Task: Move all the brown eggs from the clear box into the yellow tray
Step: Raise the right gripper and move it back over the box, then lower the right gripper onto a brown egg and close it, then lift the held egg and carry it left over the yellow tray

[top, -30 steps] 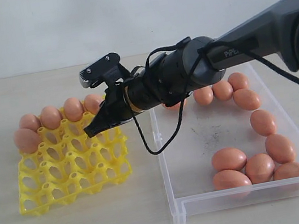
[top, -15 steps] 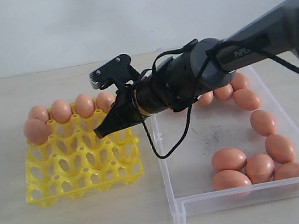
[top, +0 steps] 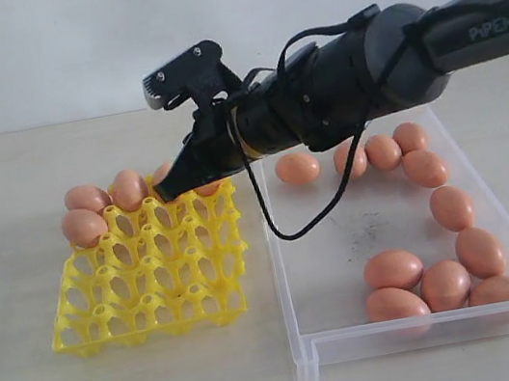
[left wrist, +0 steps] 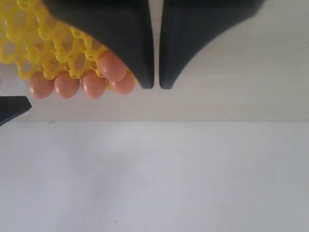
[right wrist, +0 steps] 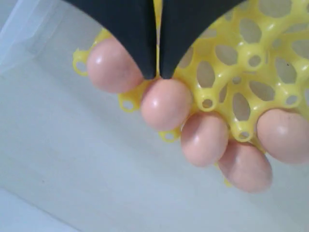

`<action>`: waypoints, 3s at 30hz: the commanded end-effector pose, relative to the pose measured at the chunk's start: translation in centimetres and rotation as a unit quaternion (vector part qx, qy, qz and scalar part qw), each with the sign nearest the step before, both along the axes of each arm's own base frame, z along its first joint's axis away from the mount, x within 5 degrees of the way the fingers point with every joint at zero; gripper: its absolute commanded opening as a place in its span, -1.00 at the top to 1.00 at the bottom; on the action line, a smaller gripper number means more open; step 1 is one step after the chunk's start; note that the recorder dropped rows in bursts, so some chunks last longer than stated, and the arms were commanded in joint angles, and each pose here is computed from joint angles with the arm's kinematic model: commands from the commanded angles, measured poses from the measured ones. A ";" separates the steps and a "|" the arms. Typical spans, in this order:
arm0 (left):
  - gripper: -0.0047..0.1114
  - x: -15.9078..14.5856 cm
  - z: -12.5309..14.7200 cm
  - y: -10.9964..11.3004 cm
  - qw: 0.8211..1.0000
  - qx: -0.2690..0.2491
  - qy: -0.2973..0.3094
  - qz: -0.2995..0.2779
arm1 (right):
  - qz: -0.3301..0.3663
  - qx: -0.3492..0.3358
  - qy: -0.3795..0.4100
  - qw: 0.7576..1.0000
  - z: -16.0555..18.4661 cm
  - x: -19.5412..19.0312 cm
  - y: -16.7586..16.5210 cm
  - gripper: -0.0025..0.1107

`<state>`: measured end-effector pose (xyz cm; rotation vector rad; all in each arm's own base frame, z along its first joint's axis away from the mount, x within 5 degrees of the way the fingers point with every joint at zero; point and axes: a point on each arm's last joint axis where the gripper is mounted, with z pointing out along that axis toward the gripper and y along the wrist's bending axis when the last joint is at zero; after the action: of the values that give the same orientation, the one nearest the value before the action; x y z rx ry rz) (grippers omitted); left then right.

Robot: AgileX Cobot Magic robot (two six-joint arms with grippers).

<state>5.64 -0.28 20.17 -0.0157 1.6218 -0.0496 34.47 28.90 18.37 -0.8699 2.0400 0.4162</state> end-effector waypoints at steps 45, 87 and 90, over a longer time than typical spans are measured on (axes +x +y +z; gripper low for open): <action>0.85 0.0 0.0 0.0 1.000 -0.003 -0.007 0.003 | -0.151 -0.235 0.349 0.894 0.5 0.6 -18.7 0.01; 0.85 0.0 0.0 0.0 1.000 -0.003 -0.007 0.003 | -0.183 -0.054 0.154 0.970 2.3 1.9 -16.8 0.96; 0.85 0.0 0.0 0.0 1.000 -0.003 -0.007 0.003 | -0.191 -0.021 0.112 0.975 3.3 0.8 -17.2 0.96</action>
<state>5.64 -0.28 20.17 -0.0157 1.6218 -0.0496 35.92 12.04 20.54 -0.4783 2.4691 0.2592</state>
